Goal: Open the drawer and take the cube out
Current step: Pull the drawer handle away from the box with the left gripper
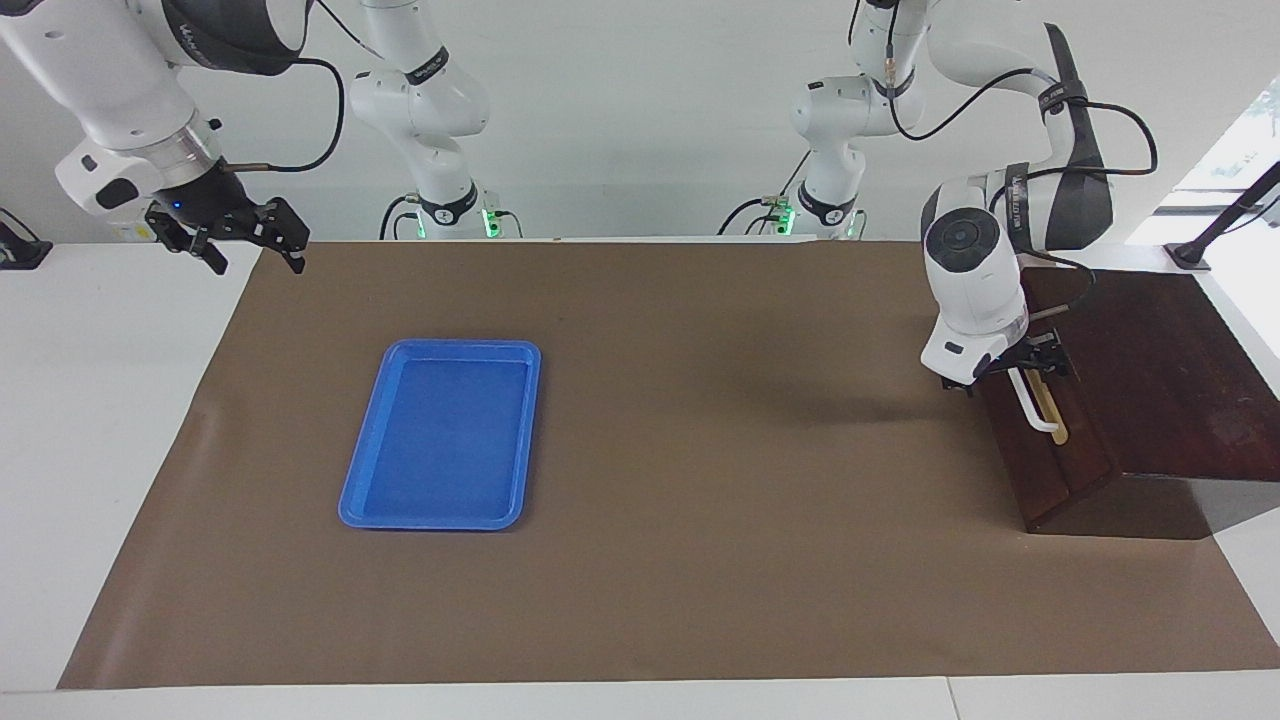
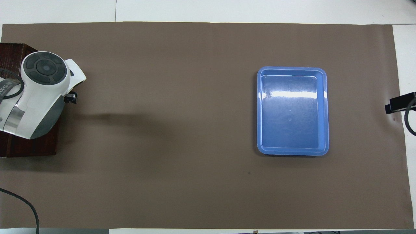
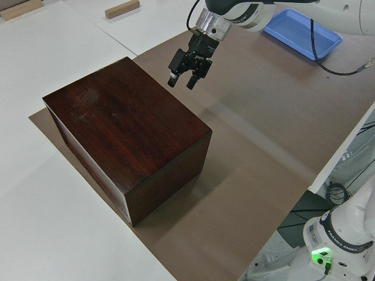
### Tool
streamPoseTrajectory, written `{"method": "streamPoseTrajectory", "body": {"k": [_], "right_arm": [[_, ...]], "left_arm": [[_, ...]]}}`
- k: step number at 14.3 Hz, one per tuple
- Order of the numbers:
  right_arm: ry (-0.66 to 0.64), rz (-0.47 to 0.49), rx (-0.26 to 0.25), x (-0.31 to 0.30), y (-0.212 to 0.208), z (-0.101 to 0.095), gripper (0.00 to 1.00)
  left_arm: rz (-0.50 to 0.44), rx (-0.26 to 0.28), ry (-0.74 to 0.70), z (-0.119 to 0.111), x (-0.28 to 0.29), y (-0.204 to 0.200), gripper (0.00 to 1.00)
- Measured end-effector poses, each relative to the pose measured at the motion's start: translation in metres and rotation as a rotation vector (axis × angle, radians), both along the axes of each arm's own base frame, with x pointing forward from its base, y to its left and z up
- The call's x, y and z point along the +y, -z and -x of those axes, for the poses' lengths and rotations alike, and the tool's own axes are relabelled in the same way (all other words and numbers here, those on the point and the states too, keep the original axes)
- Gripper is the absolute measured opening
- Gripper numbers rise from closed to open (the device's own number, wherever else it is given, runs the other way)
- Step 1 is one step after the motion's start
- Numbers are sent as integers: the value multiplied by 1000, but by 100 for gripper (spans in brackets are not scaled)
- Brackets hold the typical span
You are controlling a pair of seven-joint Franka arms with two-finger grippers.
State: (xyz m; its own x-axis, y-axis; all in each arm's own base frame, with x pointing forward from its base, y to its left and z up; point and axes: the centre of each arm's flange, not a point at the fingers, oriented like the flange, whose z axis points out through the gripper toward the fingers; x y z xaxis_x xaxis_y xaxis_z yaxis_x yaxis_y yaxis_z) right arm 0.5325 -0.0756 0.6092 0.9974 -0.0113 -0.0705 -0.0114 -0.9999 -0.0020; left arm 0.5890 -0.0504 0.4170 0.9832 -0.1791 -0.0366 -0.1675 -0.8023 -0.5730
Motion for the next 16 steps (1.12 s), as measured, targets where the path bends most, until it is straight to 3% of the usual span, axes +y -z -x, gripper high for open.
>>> {"method": "streamPoseTrajectory", "body": {"k": [8,16], "right_arm": [[0,0,0,0,0,0,100],[0,0,0,0,0,0,100]], "left_arm": [[20,-28,-16,-5,6,30,100],[33,-24,-23,-2,12,50,100]]}}
